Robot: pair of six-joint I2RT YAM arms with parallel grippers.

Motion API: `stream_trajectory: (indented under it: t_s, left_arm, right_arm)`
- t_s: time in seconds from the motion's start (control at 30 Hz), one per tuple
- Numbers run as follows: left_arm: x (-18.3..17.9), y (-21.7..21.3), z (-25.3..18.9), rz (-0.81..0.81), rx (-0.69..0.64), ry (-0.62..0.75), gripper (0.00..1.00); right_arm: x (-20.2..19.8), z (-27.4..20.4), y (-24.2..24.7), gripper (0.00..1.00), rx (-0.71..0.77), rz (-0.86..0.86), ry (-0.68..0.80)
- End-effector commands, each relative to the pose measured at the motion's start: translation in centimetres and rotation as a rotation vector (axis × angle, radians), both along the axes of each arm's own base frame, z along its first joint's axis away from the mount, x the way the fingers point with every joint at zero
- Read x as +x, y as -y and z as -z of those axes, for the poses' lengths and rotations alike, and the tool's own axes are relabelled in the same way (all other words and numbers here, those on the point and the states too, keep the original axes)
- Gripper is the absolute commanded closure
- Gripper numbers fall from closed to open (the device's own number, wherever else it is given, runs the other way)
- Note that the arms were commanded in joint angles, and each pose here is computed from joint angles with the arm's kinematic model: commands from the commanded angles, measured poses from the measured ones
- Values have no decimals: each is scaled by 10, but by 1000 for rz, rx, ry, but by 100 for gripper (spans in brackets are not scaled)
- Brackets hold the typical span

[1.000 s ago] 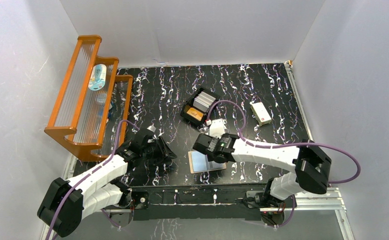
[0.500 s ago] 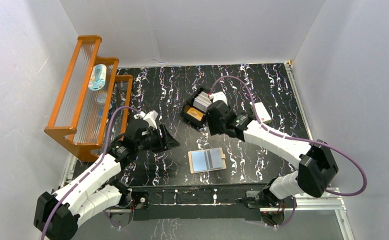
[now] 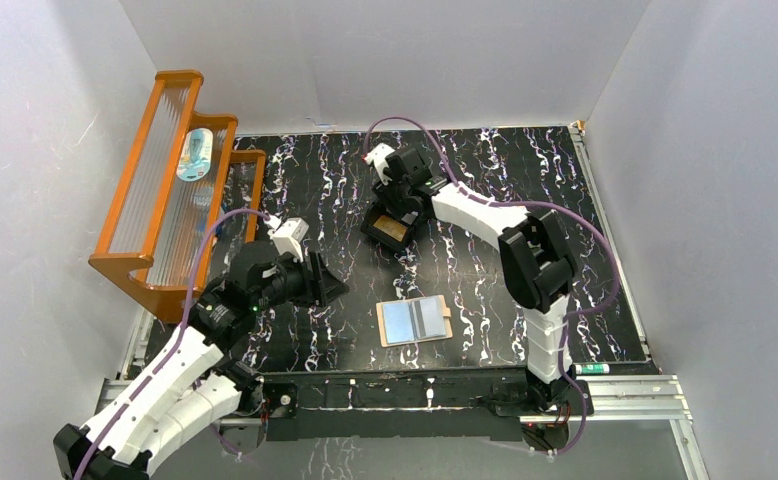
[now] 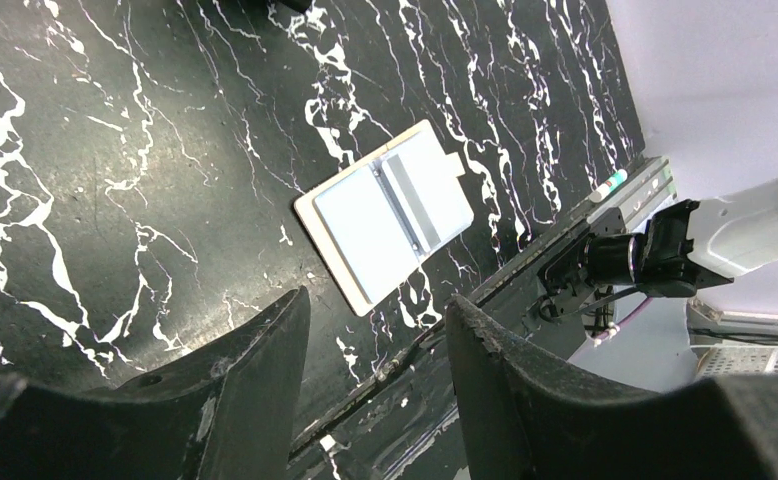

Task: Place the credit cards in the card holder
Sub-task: Pick up the credit card from the storage box.

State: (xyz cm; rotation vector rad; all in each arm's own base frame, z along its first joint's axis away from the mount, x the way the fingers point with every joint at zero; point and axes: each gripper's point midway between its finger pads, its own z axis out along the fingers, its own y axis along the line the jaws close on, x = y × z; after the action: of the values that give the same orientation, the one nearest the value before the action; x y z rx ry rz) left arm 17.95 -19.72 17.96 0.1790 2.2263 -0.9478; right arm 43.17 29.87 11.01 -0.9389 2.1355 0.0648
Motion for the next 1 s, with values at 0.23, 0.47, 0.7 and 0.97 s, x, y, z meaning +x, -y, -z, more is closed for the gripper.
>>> stream_trajectory:
  t_s: [0.23, 0.47, 0.7, 0.97]
  left_arm:
    - [-1, -14, -10, -48, 10, 59, 48]
    - [-2, -14, -9, -51, 11, 56, 48]
    - [-1, -14, -8, -53, 12, 53, 48]
    - [-1, -14, -6, -53, 15, 43, 47]
  right_arm:
    - [32, 16, 3, 41, -119, -34, 71]
    - [34, 13, 10, 55, -133, -8, 99]
    - [35, 2, 8, 67, -112, -1, 112]
    - [39, -10, 9, 72, -87, 26, 129]
